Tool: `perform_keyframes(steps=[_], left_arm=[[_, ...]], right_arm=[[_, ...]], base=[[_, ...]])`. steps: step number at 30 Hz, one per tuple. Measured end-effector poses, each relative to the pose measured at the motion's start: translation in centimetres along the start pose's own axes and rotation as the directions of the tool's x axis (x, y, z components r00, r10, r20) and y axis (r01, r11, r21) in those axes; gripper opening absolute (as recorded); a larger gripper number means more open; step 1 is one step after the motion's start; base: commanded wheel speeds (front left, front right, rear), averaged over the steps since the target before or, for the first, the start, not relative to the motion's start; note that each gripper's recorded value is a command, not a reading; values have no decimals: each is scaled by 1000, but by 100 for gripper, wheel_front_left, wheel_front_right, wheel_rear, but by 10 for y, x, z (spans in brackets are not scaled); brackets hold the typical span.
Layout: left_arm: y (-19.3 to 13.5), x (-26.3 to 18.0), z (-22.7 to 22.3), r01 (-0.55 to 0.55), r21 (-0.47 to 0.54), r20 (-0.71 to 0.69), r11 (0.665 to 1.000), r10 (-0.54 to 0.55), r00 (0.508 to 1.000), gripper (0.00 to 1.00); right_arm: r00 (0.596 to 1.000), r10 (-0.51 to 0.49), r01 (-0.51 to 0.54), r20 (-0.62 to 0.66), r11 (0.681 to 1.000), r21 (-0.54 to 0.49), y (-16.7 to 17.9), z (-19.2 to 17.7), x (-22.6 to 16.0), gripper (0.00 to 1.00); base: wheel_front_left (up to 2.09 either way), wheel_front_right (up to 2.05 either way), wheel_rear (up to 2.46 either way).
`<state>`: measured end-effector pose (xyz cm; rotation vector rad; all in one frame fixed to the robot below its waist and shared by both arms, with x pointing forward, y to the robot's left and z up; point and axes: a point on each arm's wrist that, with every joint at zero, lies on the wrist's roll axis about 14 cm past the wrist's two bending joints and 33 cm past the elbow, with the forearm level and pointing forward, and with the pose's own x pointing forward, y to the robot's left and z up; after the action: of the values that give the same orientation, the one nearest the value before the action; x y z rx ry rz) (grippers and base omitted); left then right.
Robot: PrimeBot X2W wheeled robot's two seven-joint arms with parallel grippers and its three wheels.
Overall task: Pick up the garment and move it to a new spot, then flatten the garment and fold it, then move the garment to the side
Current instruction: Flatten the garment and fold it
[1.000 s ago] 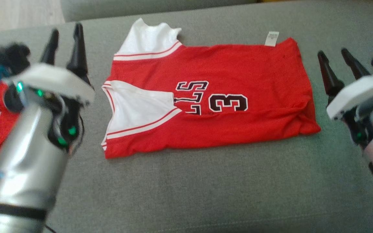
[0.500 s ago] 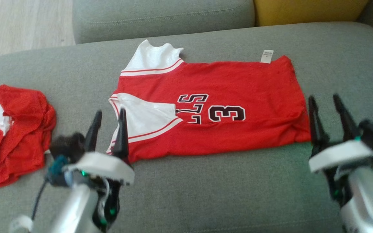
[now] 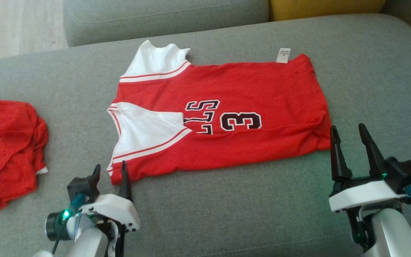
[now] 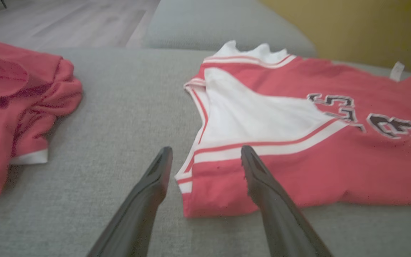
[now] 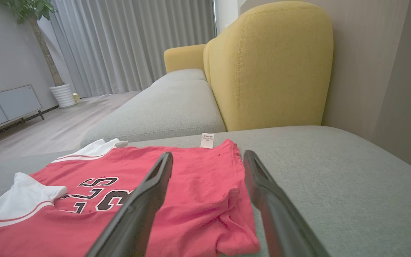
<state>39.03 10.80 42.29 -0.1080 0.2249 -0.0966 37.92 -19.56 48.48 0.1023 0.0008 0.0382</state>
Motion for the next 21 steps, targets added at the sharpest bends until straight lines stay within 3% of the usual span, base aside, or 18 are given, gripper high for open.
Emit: perform_keyframes(steps=[4, 16, 17, 18, 21], left_arm=[[8, 12, -24, -25, 58, -106, 998, 31, 994, 100], [11, 37, -50, 17, 146, -249, 989, 21, 968, 100], [10, 40, -50, 31, 152, -258, 988, 9, 966, 60], [9, 43, -49, 42, 153, -263, 987, 0, 965, 0], [-3, 44, -48, 99, 144, -270, 985, -57, 961, 0]], right_arm=[[1000, -17, 17, -9, 1000, 2, -4, 0, -1, 100], [998, -52, 52, -28, 999, 12, -14, -5, -3, 100], [998, -53, 53, -29, 999, 12, -14, -5, -2, 100], [998, -56, 57, -36, 998, 12, -15, -6, -2, 100], [994, -64, 66, -88, 998, 16, -17, -15, 0, 100]], base=[[0, 0, 0], [0, 0, 0], [0, 0, 0], [0, 0, 0], [0, 0, 0]])
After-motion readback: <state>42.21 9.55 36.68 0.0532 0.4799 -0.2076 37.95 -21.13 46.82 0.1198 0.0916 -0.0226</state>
